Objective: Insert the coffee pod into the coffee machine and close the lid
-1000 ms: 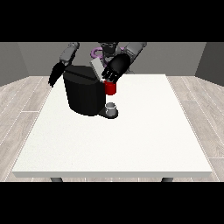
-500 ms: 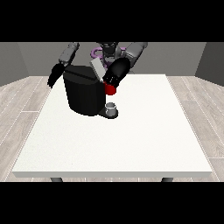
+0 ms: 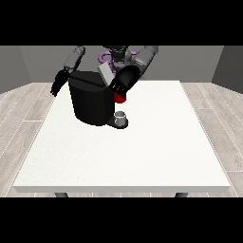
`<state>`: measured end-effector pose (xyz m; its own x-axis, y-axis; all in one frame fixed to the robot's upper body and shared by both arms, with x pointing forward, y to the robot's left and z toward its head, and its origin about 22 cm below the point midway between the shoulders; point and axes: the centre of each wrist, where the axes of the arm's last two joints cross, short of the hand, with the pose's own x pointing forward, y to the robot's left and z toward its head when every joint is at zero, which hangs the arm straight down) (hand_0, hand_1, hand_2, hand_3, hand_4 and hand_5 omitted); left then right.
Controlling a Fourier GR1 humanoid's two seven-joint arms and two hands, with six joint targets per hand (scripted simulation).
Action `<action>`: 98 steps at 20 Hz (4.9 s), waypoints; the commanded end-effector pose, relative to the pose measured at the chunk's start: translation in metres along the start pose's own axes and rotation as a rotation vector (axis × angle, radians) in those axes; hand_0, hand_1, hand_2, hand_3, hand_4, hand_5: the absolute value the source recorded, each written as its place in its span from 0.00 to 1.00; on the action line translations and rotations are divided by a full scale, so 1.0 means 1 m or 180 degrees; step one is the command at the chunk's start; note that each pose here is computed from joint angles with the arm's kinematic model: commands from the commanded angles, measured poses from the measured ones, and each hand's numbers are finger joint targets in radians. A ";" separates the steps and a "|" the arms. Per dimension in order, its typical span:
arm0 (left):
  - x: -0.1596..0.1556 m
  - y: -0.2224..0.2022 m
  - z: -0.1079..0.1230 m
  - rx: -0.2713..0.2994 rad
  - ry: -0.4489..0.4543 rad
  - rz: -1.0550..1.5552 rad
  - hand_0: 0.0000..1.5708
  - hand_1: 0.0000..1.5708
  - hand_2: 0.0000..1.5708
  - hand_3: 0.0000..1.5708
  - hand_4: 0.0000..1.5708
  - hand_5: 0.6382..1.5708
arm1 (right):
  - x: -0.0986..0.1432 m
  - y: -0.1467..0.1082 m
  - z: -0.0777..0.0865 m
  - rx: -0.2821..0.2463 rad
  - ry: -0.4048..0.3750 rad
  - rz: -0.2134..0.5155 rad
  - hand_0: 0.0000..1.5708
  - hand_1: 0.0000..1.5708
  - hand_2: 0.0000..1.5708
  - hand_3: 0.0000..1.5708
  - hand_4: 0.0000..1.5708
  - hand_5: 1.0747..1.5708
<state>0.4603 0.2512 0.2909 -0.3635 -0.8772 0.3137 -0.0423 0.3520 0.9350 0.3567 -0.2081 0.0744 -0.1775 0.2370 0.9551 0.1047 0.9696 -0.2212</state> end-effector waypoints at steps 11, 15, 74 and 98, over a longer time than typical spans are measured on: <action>-0.006 0.031 0.008 0.0248 -0.0141 -0.0331 0.64 0.64 0.65 0.46 0.00 1.00 | -0.001 0.014 0.007 0.0033 -0.0118 0.0055 0.00 0.00 0.00 0.00 0.10 1.00; -0.014 0.002 0.008 0.0255 -0.0053 -0.0469 0.32 0.32 0.49 0.38 0.00 1.00 | -0.004 0.010 0.011 0.0028 -0.0062 0.0092 0.00 0.00 0.00 0.00 0.11 1.00; -0.025 -0.321 0.170 -0.0439 0.0662 0.3690 0.00 0.00 0.00 0.00 0.24 1.00 | -0.040 -0.064 0.006 0.0060 0.0924 -0.0419 0.00 0.00 0.00 0.00 0.05 1.00; -0.025 -0.233 0.191 0.0117 0.0413 0.3481 0.00 0.00 0.00 0.00 0.21 1.00 | -0.020 -0.029 -0.036 0.0468 0.0630 -0.0400 0.00 0.00 0.00 0.00 0.05 1.00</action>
<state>0.3043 0.2476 0.0144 -0.1291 -0.1149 0.9849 0.2130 0.9669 0.1408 0.3890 -0.2361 0.0697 0.0129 0.1004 0.9949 -0.0573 0.9934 -0.0995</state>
